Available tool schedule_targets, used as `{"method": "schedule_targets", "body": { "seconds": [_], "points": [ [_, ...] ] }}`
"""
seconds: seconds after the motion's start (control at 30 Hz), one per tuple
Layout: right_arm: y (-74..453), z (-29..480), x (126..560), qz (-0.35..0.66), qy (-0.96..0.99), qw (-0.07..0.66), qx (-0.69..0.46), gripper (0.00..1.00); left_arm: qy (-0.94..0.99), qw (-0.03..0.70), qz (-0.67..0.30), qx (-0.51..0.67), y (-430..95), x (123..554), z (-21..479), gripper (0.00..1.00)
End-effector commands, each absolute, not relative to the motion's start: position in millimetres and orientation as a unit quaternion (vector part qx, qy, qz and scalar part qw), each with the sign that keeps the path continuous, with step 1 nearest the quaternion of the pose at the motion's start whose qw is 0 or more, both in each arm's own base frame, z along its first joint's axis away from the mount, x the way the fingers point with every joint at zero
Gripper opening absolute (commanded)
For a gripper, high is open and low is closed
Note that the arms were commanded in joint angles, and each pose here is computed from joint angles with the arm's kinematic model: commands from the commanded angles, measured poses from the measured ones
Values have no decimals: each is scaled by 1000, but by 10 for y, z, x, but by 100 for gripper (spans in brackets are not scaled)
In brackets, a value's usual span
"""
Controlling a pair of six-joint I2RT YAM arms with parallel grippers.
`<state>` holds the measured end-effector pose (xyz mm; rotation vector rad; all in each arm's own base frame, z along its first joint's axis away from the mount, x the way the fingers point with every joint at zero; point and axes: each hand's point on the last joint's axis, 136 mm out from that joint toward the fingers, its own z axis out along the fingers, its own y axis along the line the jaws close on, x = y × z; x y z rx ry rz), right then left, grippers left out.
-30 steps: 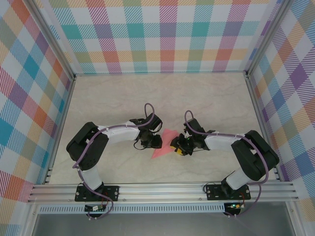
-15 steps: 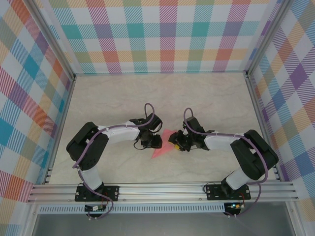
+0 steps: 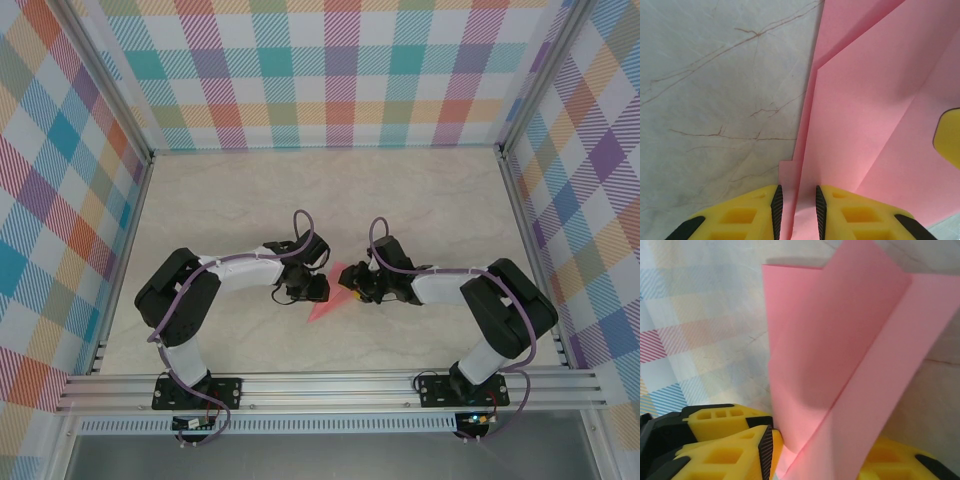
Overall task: Fold a paper plane with a square sheet of paper (pick it up from the middle)
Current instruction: Turn over the paper at the center of the table.
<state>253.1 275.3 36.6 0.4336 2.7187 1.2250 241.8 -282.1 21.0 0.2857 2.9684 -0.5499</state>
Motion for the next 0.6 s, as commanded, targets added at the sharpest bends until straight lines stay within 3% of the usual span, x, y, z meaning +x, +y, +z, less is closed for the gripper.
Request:
{"method": "schedule_targets", "body": {
  "seconds": [0.0, 0.57],
  "points": [
    [2841, 417, 2588, 417, 898, 85, 116, 37, 979, 54, -170, 94, -2819, 2406, 243, 27],
    [2931, 331, 2691, 421, 893, 113, 111, 28, 980, 64, -170, 87, -2795, 2419, 313, 29]
  ]
}}
